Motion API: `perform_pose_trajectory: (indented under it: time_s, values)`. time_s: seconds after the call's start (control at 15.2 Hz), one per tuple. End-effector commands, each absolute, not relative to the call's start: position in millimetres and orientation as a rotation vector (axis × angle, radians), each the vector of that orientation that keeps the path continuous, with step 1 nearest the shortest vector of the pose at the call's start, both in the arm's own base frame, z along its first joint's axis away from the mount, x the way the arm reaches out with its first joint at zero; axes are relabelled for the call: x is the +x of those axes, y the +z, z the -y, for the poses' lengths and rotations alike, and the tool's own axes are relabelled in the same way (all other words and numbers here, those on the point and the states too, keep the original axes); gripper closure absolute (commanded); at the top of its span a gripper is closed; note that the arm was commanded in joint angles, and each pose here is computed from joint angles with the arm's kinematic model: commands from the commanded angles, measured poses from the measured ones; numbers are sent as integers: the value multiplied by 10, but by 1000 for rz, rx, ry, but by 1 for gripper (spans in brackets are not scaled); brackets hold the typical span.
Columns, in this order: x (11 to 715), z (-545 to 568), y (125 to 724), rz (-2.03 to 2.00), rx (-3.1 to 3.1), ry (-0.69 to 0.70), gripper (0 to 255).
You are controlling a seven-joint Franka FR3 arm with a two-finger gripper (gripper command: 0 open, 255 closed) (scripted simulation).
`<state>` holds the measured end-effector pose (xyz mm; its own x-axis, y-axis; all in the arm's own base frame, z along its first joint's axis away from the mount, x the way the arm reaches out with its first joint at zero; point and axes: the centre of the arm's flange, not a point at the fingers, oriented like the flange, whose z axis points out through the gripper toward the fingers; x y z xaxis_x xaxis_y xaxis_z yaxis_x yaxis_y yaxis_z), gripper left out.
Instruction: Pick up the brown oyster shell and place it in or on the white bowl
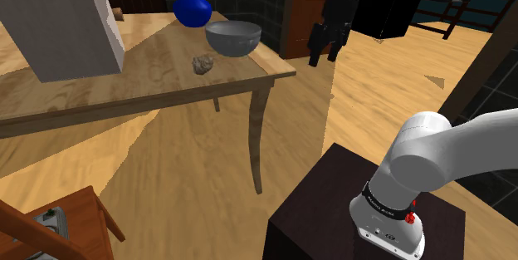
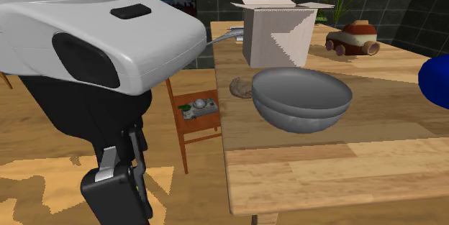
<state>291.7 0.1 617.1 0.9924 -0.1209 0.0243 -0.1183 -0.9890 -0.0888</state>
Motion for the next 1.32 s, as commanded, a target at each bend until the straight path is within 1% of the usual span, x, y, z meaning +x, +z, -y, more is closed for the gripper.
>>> perform_pose_trajectory:
  time_s: [0.0,0.59,1.25]
  values:
    - [2917,-1,6171,-183,-3048,-45,0]
    - [3628,-891,6089,-552,-3008,-135,0]
    - [4649,-1645,6040,-954,-2908,-233,0]
